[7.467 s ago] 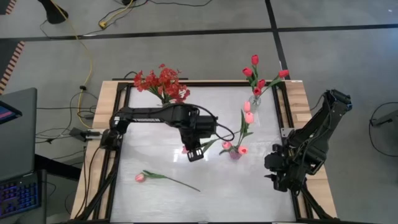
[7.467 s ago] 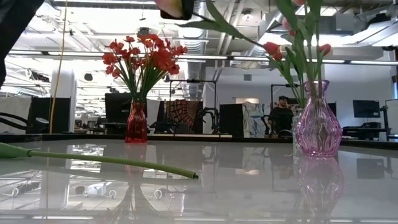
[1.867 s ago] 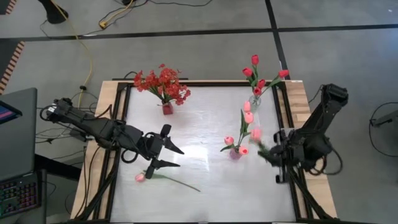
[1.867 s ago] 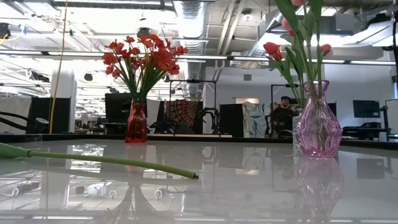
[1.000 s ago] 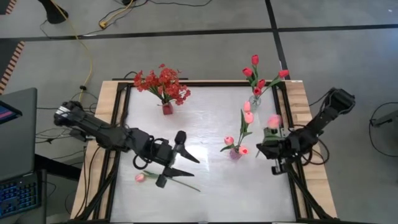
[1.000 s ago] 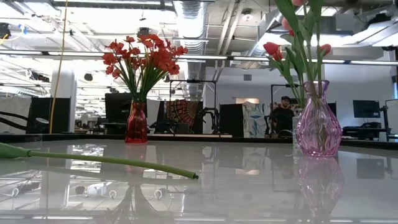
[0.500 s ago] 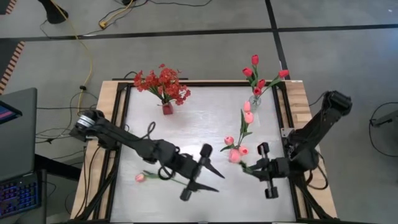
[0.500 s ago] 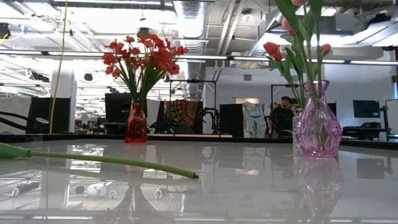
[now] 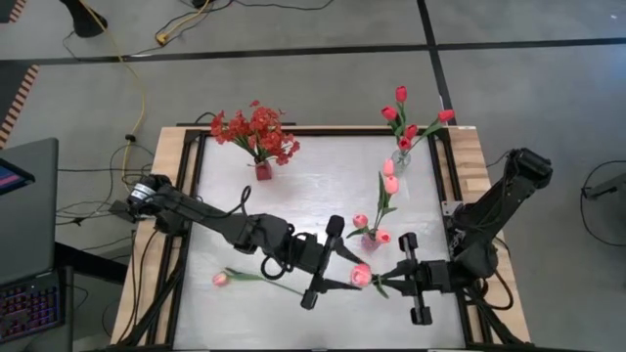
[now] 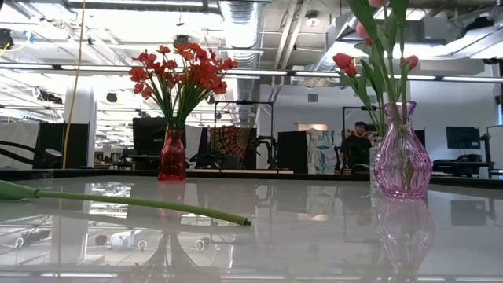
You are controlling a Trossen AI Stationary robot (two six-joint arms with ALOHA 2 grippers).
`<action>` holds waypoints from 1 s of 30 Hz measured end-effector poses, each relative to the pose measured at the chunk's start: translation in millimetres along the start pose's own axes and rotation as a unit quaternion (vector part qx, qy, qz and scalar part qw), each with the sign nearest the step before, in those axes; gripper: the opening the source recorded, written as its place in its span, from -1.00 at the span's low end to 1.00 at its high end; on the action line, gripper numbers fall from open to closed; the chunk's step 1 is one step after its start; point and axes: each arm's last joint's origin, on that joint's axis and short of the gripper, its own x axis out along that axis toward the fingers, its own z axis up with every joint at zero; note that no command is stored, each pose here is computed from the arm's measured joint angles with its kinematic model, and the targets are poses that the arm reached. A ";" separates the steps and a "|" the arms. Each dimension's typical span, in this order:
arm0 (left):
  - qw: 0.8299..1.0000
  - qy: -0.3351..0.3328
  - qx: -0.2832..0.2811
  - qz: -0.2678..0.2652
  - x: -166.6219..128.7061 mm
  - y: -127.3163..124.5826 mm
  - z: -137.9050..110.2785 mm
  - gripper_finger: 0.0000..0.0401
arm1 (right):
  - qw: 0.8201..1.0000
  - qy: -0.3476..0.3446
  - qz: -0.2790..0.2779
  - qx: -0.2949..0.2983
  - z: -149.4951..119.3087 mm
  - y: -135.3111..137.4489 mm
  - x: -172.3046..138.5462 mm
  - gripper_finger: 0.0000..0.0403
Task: Sort flowers into vase by color
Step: Put the pink tulip into the purple flower vase
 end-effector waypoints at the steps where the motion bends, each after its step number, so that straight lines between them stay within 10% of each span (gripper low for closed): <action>1: 1.000 -0.003 -0.002 0.001 0.2 1.0 0.1 -0.04 | 1.000 -0.001 -0.001 0.000 -0.3 -1.3 1.3 -0.85; 16: 1.000 -0.023 0.003 0.013 0.1 6.8 3.3 -0.11 | 0.999 0.015 -0.034 -0.006 -7.4 -16.5 14.4 -0.85; 30: 1.000 -0.023 0.002 0.019 0.0 11.3 3.0 -0.95 | 0.999 0.018 -0.031 -0.010 -8.0 -15.6 13.9 -0.72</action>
